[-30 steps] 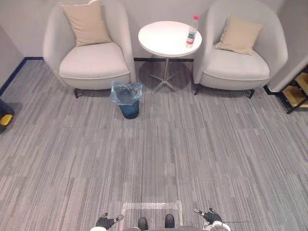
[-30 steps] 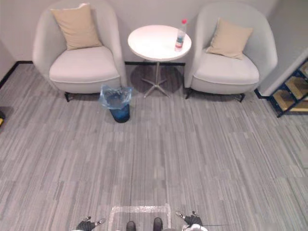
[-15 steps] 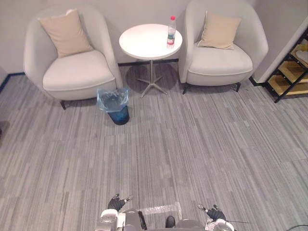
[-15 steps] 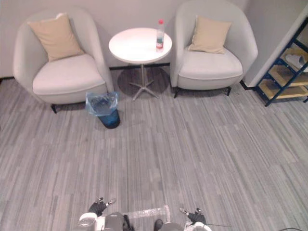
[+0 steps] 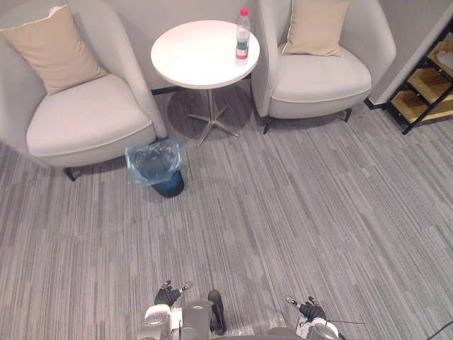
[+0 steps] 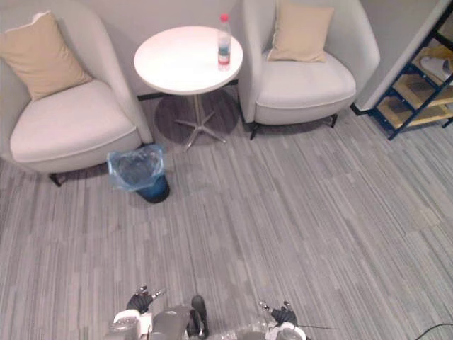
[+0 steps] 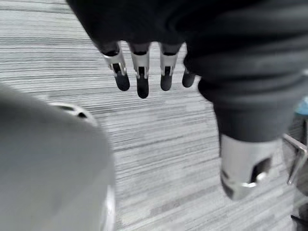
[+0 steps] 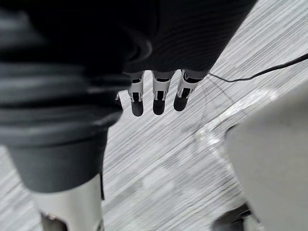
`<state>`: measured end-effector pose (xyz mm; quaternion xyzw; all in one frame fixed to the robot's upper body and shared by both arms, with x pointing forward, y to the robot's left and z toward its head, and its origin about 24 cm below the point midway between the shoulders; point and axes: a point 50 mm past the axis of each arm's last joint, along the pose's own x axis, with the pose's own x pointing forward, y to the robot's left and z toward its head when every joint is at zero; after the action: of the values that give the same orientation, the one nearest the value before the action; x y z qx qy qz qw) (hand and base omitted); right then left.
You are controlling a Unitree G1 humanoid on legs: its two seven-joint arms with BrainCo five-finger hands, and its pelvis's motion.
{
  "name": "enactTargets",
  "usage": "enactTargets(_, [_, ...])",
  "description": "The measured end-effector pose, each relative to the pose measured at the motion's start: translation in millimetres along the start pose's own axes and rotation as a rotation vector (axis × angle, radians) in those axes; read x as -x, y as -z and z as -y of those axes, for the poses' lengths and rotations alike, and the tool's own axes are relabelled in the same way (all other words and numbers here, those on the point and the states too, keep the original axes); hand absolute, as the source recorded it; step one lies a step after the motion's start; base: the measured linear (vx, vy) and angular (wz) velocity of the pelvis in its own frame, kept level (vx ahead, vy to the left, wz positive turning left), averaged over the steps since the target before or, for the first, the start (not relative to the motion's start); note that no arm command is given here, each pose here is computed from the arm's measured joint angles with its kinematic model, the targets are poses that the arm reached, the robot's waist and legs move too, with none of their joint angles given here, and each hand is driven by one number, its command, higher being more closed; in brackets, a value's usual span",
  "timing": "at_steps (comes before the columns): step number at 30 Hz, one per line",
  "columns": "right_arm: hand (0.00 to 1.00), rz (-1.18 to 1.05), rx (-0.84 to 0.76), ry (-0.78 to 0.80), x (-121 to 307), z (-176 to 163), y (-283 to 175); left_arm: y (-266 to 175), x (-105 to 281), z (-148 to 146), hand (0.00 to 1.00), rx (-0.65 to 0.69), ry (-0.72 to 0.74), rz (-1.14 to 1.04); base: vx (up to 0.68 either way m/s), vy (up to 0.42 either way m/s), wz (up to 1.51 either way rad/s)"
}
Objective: Gather rubbish on tea table into small bin, then transfer packed bag to large trash can.
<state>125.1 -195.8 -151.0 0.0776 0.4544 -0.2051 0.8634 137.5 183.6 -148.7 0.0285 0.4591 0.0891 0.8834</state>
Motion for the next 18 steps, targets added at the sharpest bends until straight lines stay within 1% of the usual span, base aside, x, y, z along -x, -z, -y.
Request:
enactTargets(4, [0.0, 0.038, 0.026, -0.007, -1.0, 0.0, -8.9, 2.5, 0.6, 8.9, 0.0, -0.014, 0.029, -0.013, 0.38, -0.024, -0.04])
enactTargets(7, [0.0, 0.047, 0.043, -0.01, -2.3, 1.2, -12.9, 1.4, -0.1, 11.1, 0.0, -0.023, 0.037, -0.015, 0.43, -0.198, 0.36])
enactTargets(9, [0.0, 0.013, 0.045, 0.002, -0.3, 6.7, -1.7, 6.7, 0.2, 5.3, 0.0, -0.045, 0.031, -0.033, 0.44, -0.258, 0.53])
enactTargets(12, [0.0, 0.031, 0.061, 0.034, -4.4, 21.7, -11.8, 9.5, 1.6, 20.9, 0.0, -0.02, 0.067, -0.05, 0.41, -0.228, 0.12])
enactTargets(14, [0.0, 0.029, 0.04, 0.037, -3.8, 20.1, -10.5, 8.8, 1.4, 22.3, 0.0, 0.006, 0.064, -0.053, 0.35, -0.264, 0.37])
enactTargets(16, [0.0, 0.02, 0.057, 0.024, -2.6, 17.1, -6.4, 5.1, 1.5, 23.8, 0.0, 0.043, 0.062, -0.037, 0.3, -0.206, 0.17])
enactTargets(18, [0.0, 0.014, 0.052, 0.0, -1.2, 8.7, -3.2, -4.3, 0.9, 20.3, 0.0, 0.074, 0.048, 0.009, 0.26, -0.123, -0.07])
